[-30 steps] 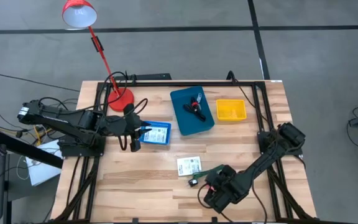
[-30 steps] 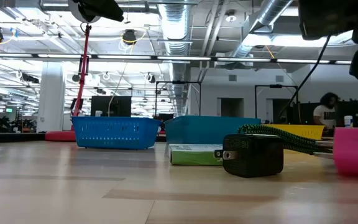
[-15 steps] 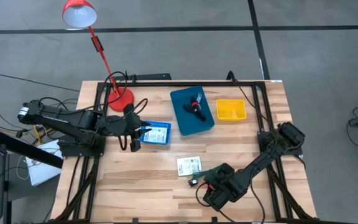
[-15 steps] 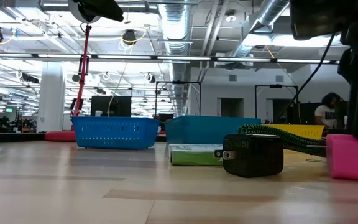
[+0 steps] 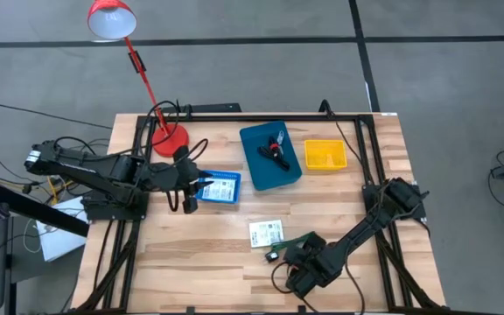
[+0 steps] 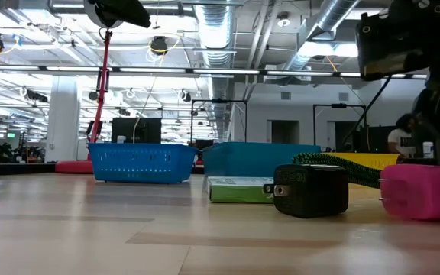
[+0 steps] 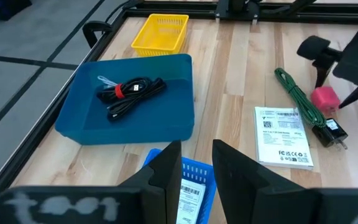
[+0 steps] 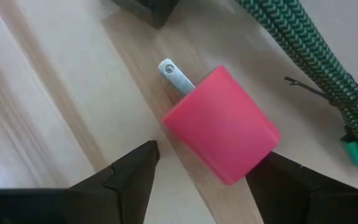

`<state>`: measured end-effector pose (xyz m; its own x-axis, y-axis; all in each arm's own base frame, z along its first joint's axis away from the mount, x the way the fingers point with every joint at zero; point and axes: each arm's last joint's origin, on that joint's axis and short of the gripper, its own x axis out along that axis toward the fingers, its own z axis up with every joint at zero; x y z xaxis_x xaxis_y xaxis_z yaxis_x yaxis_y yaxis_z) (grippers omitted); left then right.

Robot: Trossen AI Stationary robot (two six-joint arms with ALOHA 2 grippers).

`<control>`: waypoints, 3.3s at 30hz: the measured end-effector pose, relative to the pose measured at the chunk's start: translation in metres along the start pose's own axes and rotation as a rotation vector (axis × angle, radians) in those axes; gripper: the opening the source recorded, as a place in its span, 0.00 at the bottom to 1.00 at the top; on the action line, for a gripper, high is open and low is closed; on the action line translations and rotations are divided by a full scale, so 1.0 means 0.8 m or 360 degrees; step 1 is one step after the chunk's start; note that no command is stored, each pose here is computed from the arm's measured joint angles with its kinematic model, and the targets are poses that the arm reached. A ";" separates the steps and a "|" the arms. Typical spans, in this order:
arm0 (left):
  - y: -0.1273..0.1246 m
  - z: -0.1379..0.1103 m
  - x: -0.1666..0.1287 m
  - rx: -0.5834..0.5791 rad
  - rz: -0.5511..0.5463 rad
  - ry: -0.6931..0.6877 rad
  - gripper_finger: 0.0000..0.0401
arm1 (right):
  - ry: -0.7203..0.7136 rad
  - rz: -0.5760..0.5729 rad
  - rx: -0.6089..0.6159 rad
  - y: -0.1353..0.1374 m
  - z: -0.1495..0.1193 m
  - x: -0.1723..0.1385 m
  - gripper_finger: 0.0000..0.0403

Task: Pick and place items into bin
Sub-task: Put the pink charger adapter into the yellow basket

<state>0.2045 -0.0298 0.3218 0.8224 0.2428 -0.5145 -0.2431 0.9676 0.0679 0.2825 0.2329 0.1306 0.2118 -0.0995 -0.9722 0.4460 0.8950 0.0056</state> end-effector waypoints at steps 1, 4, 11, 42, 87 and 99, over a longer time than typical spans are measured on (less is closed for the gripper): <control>0.000 0.000 0.000 0.0001 0.0000 0.0001 0.20 | 0.0001 0.0000 0.0002 0.000 0.000 0.000 0.56; 0.000 -0.002 0.000 0.0011 0.0004 0.0024 0.20 | -0.0010 0.0005 0.0017 0.000 0.000 -0.001 0.50; 0.000 -0.003 0.000 0.0017 0.0006 0.0038 0.20 | -0.0026 0.0039 0.0018 0.000 -0.001 -0.009 0.32; 0.001 -0.003 0.000 0.0017 0.0007 0.0038 0.20 | 0.0256 -0.0034 -0.0359 -0.004 -0.014 -0.020 0.60; 0.001 -0.003 0.000 0.0017 0.0007 0.0039 0.20 | 0.0028 -0.0036 -0.0855 0.008 0.045 -0.042 0.59; 0.000 -0.003 0.000 0.0018 0.0007 0.0039 0.20 | 0.0003 -0.0009 -0.0847 0.010 0.047 -0.043 0.59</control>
<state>0.2032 -0.0296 0.3195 0.8083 0.2455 -0.5351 -0.2409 0.9673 0.0798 0.3116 0.2275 0.1730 0.2090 -0.1049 -0.9723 -0.0558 0.9913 -0.1189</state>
